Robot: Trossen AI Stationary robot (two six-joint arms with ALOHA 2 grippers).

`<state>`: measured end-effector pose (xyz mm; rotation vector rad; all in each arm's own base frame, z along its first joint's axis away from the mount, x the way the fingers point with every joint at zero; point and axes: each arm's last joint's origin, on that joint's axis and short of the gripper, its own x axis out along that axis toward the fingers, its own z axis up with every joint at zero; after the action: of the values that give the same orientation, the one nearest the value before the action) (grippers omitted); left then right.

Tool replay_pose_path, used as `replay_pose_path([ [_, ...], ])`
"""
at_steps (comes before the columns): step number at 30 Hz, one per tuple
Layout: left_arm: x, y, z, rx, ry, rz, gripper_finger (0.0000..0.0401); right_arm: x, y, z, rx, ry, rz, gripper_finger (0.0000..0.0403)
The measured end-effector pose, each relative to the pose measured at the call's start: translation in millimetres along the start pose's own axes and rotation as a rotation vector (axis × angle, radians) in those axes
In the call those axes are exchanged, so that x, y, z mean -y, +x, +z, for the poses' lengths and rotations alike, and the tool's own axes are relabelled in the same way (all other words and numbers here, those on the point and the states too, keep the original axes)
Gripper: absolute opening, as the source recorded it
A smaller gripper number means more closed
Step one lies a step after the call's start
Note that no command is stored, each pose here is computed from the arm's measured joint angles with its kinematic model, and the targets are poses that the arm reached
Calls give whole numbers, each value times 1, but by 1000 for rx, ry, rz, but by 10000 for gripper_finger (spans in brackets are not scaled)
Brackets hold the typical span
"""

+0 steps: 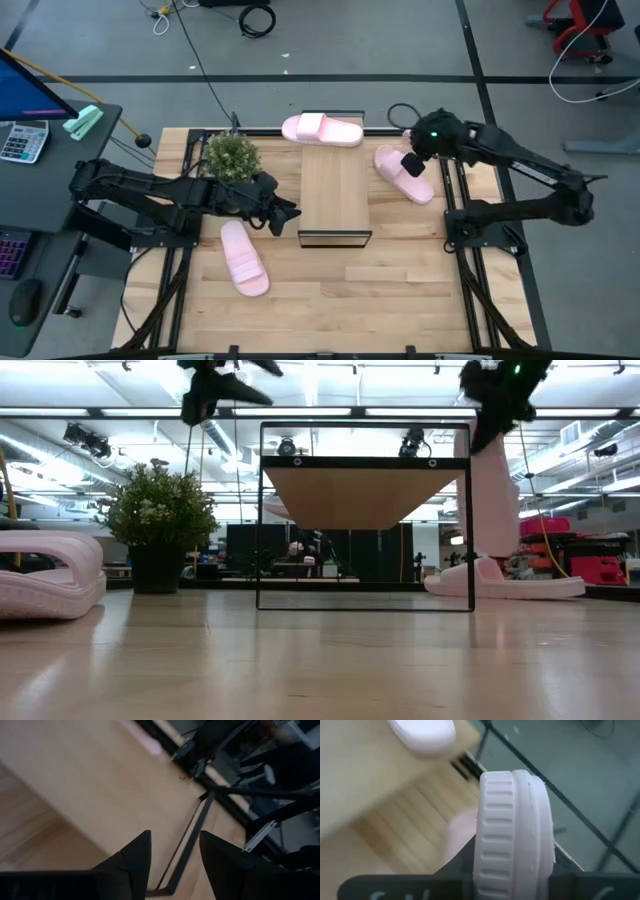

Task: Pick and place slides into the shelf
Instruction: Put the pink slide on the shelf

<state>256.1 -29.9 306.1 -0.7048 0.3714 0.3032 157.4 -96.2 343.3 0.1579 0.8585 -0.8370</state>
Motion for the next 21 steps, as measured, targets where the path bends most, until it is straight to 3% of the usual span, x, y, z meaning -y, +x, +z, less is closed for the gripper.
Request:
replay_pose_path([
  [9, 10, -1, 11, 111, 56, -101, 172, 12, -80, 41, 326, 94, 127, 68],
  [15, 17, -3, 26, 250, 94, -191, 172, 19, -139, 73, 566, 165, 400, 68],
  [21, 27, -13, 50, 490, 137, -316, 172, 17, -173, 91, 676, 155, 665, 68],
])
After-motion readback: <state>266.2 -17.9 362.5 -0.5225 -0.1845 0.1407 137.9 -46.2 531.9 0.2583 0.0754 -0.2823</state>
